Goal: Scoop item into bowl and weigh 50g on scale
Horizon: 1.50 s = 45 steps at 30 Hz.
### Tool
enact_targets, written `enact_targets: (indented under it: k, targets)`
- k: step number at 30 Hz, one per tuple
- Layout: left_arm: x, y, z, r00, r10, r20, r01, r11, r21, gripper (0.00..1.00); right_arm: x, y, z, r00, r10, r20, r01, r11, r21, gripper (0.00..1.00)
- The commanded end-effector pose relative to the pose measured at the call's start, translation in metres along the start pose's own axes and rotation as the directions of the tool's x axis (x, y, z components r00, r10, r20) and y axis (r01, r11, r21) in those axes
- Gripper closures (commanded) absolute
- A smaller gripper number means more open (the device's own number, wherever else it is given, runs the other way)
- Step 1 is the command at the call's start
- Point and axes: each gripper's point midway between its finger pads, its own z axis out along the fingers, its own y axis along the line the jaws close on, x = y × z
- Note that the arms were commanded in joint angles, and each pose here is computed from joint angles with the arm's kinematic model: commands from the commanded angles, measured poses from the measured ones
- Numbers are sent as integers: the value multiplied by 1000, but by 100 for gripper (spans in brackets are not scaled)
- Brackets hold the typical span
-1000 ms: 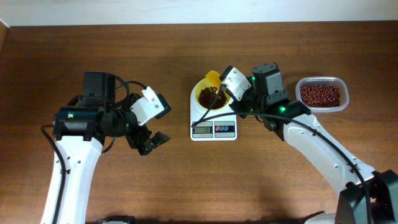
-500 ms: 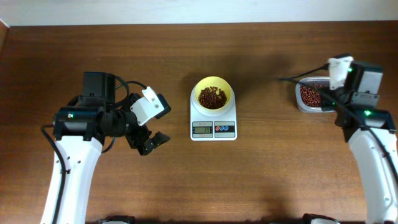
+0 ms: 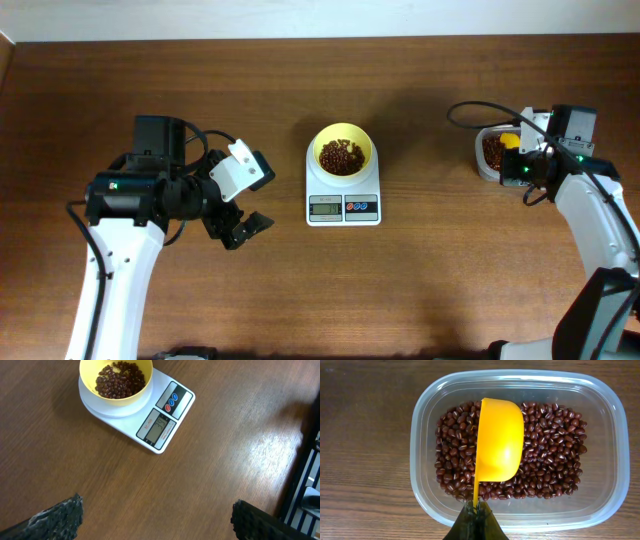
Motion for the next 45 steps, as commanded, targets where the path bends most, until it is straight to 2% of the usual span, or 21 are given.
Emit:
enact_targets:
  k: [1,5,16,18,20,23,31,35,40,45]
  targets:
    - [-2,1,-2,1000,-8,6,8,1000,-3,1,-3,7,0,997,82,6,-82,995,-48,96]
    - [-2,1,-2,1000,-8,6,8,1000,-3,1,-8,33,-3,995,99,22,-93,975,-204,96]
    - [-2,1,-2,1000,-8,6,8,1000,-3,1,-2,35,-3,966,257,-35,-259,944,-206,96]
    - [-2,1,-2,1000,-8,6,8,1000,-3,1,-3,29,-3,926,374,-52,-377,906,-195,96]
    - [-2,1,-2,1000,-8,6,8,1000,-3,1,-1,15,-5,855,514,-72,-518,834,-192,96]
    - [-2,1,-2,1000,-8,6,8,1000,-3,1,-2,4,-11,801,592,-92,-593,763,-255,96]
    - [-2,1,-2,1000,-8,6,8,1000,-3,1,-6,-14,-32,729,672,-128,-652,627,-427,96]
    - [-2,1,-2,1000,-8,6,8,1000,-3,1,2,-24,-37,691,706,-156,-691,582,-428,96]
    - [-2,1,-2,1000,-8,6,8,1000,-3,1,1,-21,-39,691,704,-165,-689,571,-447,96]
    - [-2,1,-2,1000,-8,6,8,1000,-3,1,-13,-2,-54,709,679,-192,-640,505,-579,96]
